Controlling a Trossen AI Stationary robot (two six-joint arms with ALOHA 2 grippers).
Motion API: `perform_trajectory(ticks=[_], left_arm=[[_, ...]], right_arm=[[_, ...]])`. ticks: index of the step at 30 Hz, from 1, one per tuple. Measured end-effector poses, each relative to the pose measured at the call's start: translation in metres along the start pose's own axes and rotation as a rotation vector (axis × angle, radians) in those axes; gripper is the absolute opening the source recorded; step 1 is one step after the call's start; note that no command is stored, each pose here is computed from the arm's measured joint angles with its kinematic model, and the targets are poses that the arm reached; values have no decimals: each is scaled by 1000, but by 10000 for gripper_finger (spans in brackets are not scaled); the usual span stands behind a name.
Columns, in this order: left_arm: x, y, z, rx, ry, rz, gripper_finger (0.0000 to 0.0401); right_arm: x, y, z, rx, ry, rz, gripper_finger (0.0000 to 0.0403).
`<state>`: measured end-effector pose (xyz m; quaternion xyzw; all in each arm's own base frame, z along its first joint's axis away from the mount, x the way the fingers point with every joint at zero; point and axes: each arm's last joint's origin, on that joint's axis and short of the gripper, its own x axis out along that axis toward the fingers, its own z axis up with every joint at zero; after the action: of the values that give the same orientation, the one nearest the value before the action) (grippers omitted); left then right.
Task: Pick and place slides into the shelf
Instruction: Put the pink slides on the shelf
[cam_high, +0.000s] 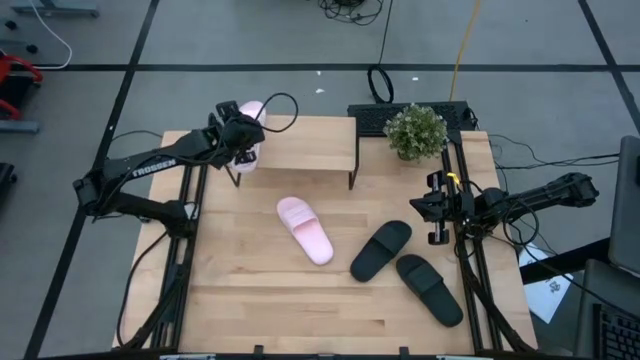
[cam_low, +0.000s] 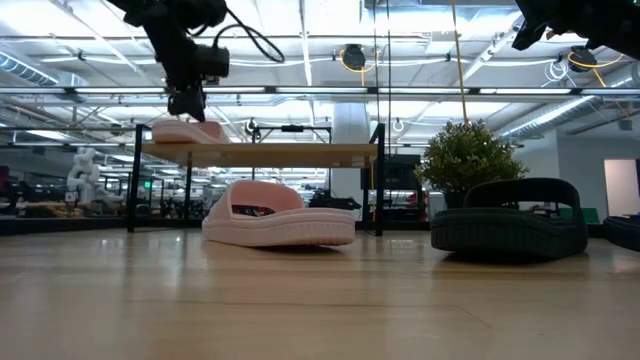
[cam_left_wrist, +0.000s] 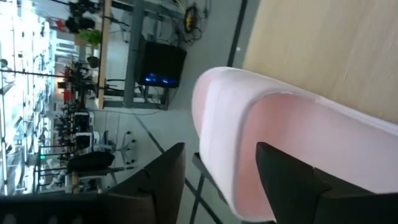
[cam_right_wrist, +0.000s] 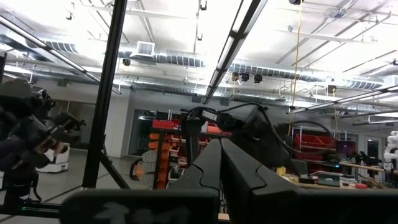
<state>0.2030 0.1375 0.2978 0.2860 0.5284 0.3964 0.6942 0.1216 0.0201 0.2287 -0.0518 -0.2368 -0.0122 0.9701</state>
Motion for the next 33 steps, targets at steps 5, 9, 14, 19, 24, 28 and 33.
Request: perform_trajectory(ticks=[5, 9, 14, 19, 24, 28, 33], left_arm=[[-32, 2, 0, -129, -107, 18, 211], [-67, -7, 2, -224, -247, -34, 212], [-113, -31, 9, -234, -462, -193, 212], [-153, -68, 19, -187, -608, -319, 212], [-182, -109, 33, -179, -689, -313, 212], [-191, -140, 43, -170, -687, -318, 212], [-196, -163, 64, -242, -645, -362, 211]], right_arm=[[0, 0, 0, 0, 0, 0, 0], [0, 0, 0, 0, -1, 3, 0], [0, 3, 3, 3, -46, 97, 0], [-1, 6, 11, -2, -161, 258, 0], [0, 7, 11, -58, -184, 283, 0], [2, 8, 7, -69, -162, 288, 0], [3, 9, 4, -69, -140, 294, 0]])
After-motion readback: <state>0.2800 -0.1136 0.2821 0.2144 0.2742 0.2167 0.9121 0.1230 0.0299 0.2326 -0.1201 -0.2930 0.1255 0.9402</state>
